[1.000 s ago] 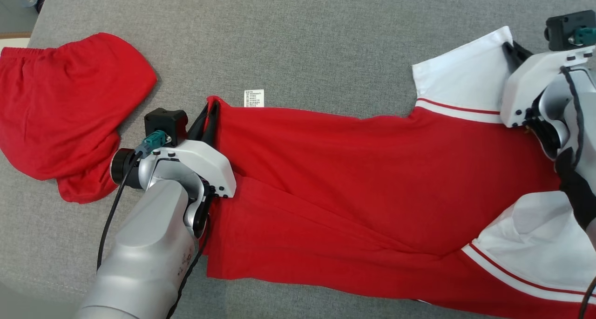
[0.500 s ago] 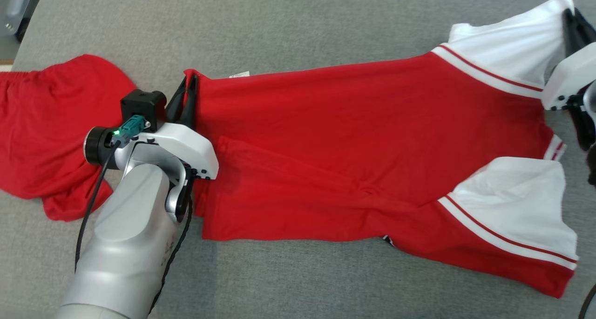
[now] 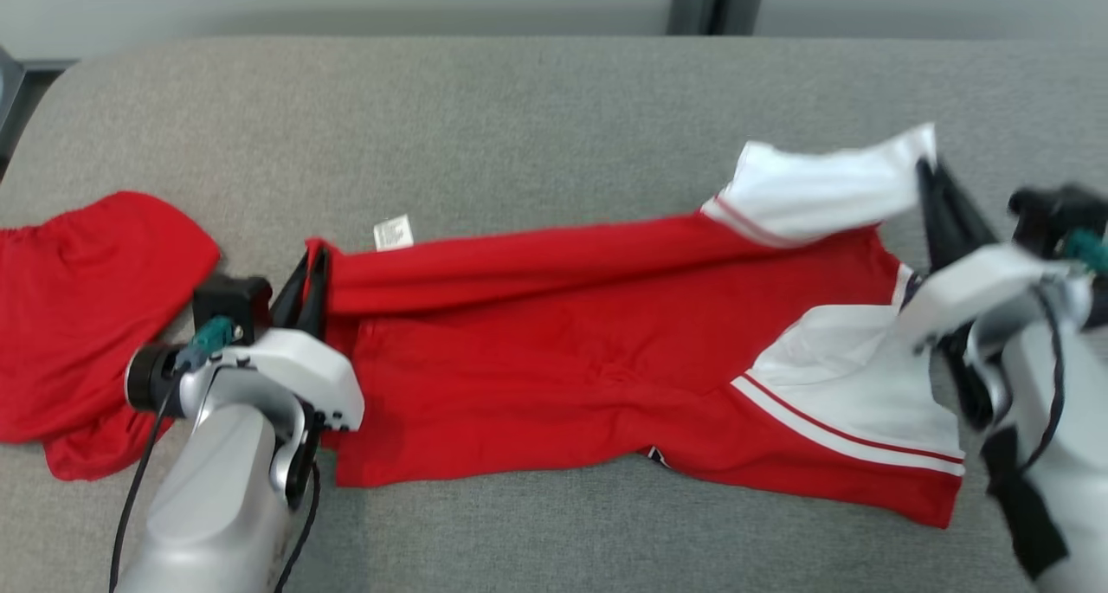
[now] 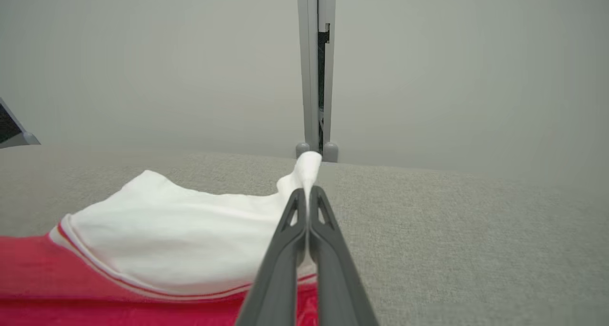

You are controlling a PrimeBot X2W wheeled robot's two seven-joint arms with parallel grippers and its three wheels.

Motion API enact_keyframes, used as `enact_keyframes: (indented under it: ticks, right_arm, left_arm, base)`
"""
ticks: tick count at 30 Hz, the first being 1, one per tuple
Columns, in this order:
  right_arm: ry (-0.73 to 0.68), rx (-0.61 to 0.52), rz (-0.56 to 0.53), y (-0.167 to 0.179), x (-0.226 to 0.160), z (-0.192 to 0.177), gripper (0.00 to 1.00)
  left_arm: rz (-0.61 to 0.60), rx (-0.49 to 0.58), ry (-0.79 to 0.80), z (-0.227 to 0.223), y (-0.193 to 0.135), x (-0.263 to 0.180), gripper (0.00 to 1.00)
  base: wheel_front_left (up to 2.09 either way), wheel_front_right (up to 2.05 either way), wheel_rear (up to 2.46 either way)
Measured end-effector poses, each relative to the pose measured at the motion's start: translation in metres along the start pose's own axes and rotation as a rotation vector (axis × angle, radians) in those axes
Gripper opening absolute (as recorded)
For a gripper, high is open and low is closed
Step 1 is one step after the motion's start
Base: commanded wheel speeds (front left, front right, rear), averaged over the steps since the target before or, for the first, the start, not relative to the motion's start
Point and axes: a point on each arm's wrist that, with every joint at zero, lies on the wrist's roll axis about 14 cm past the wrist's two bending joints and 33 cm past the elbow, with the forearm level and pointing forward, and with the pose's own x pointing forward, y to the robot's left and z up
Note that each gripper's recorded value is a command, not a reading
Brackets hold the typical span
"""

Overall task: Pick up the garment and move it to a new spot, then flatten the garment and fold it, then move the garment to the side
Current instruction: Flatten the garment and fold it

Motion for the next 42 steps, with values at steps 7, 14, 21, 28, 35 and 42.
enact_keyframes:
  ticks: [7, 14, 21, 28, 35, 42]
  right_arm:
    - [0.049, 0.083, -0.036, 0.005, -0.059, -0.033, 0.00]
    - [0.103, 0.136, -0.080, 0.005, -0.091, -0.057, 0.00]
    - [0.183, 0.209, -0.111, 0.012, -0.108, -0.086, 0.66]
    - [0.136, 0.272, -0.158, 0.006, -0.111, -0.075, 1.00]
    - [0.189, 0.261, -0.143, 0.016, -0.112, -0.088, 1.00]
    - [0.306, 0.264, -0.133, 0.025, -0.105, -0.113, 1.00]
  left_arm:
    - [-0.008, -0.009, 0.020, -0.014, -0.010, -0.026, 0.00]
    - [0.025, -0.055, 0.065, -0.038, -0.012, -0.050, 0.00]
    - [0.064, -0.080, 0.075, -0.050, -0.009, -0.071, 1.00]
    - [0.160, -0.108, 0.028, -0.048, 0.010, -0.095, 1.00]
    - [0.194, -0.107, 0.054, -0.064, 0.017, -0.120, 1.00]
    - [0.191, -0.120, 0.069, -0.070, 0.017, -0.124, 1.00]
  base:
    - [0.00, 0.00, 0.00]
    - [0.00, 0.00, 0.00]
    - [0.00, 0.00, 0.00]
    - [0.00, 0.00, 0.00]
    - [0.00, 0.00, 0.00]
    - [0.00, 0.00, 0.00]
